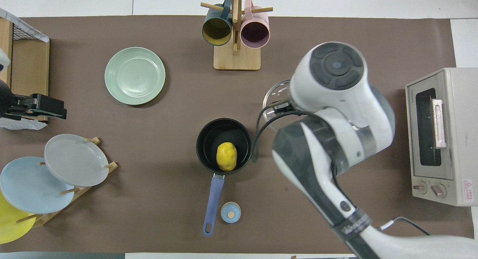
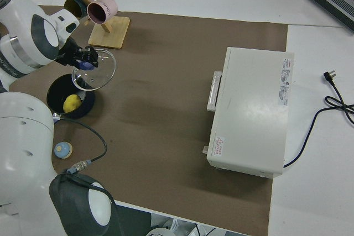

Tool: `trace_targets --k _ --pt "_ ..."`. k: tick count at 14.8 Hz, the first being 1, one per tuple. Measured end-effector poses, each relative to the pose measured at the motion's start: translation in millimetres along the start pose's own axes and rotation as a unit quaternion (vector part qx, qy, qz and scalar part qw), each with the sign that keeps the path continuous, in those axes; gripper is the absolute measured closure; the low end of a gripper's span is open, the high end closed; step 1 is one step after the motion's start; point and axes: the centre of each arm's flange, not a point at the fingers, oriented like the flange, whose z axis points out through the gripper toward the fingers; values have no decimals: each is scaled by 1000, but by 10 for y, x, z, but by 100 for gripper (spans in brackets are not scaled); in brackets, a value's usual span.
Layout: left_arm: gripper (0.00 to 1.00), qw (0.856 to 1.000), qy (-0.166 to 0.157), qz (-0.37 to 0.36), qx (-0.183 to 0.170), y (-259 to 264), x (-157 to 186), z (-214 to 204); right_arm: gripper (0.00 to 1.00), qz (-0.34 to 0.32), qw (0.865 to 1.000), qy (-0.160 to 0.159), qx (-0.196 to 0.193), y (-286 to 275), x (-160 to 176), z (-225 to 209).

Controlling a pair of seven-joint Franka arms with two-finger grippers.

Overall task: Transfer potato from pot to plate
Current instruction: 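Lift the glass lid off the pot and set it beside the toaster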

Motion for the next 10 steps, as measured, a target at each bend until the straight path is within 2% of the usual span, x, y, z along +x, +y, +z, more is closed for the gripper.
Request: trace_targets --k 2,5,7,10 --pt "0 1000 0 0 0 0 0 0 34 -25 999 -21 8 810 -43 302" --pt "0 1000 0 0 0 -1 0 0 34 -62 998 -5 20 1710 -243 726" --pt "0 1000 0 0 0 0 0 0 34 -67 998 12 18 1926 -402 952" --pt "0 1000 0 3 0 35 -1 -1 34 -66 997 27 16 1877 -649 1253"
